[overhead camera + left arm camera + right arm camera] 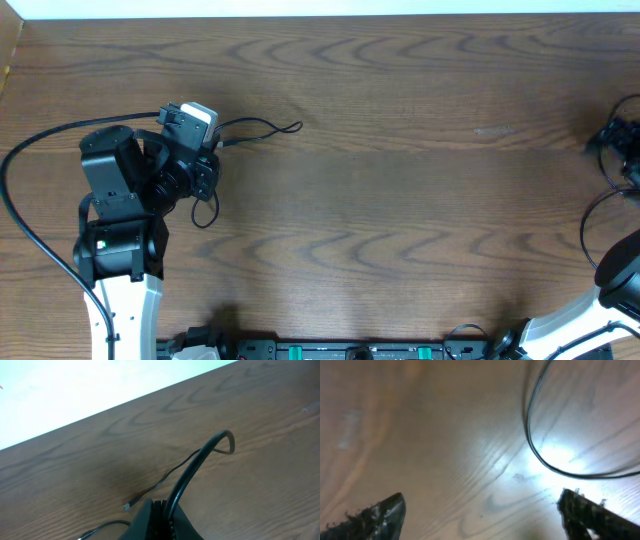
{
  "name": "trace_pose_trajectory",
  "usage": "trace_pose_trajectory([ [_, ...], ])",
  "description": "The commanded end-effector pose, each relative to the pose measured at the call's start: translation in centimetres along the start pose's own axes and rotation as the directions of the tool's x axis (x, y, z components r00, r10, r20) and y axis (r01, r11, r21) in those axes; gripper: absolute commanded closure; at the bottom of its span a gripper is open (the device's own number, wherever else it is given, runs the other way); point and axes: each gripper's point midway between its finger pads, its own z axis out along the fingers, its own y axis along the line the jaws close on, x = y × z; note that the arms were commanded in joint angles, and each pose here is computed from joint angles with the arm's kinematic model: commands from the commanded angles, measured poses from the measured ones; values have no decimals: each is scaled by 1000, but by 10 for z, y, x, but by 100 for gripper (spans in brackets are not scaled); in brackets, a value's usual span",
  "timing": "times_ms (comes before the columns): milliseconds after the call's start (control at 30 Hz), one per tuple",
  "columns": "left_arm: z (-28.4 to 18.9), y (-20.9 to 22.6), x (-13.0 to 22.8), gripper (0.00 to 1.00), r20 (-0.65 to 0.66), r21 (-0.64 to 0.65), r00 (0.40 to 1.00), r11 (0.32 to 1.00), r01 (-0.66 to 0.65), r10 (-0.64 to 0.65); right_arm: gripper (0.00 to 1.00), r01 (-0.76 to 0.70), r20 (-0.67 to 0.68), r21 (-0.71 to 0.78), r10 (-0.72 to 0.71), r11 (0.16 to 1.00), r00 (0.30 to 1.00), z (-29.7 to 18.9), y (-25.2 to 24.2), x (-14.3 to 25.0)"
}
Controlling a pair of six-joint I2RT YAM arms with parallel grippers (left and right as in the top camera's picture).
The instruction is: Untangle cables
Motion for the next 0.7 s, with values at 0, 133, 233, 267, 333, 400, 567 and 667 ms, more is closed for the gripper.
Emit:
trace_pose_trajectory([
  [0, 0, -3, -1, 92, 7, 19, 1000, 1000, 10, -11, 9, -70, -21, 50, 71, 996, 997, 28, -16, 5],
  [133, 0, -3, 0, 93, 5, 19, 1000, 1000, 12, -12, 11, -85, -1, 50, 85, 995, 996, 52, -23, 4],
  [233, 0, -3, -1, 93, 6, 19, 1000, 1000, 11, -11, 12, -87, 29, 86, 85, 993, 996, 66, -33, 1],
  [267, 0, -3, -1, 93, 6, 19, 1000, 1000, 11, -11, 12, -88, 43, 101, 84, 991, 996, 70, -37, 0],
  [333, 0, -3, -1, 92, 6, 20, 1000, 1000, 11, -12, 16, -89, 61, 123, 82, 988, 995, 77, -42, -1],
  [400, 0, -3, -1, 93, 6, 19, 1000, 1000, 11, -12, 22, -91, 82, 121, 81, 988, 993, 82, -43, -4],
  [567, 0, -3, 0, 93, 5, 19, 1000, 1000, 12, -12, 32, -84, 116, 118, 70, 989, 991, 89, -44, -10],
  [667, 0, -3, 0, 93, 5, 20, 1000, 1000, 12, -12, 35, -70, 138, 141, 51, 987, 989, 92, -50, -13],
])
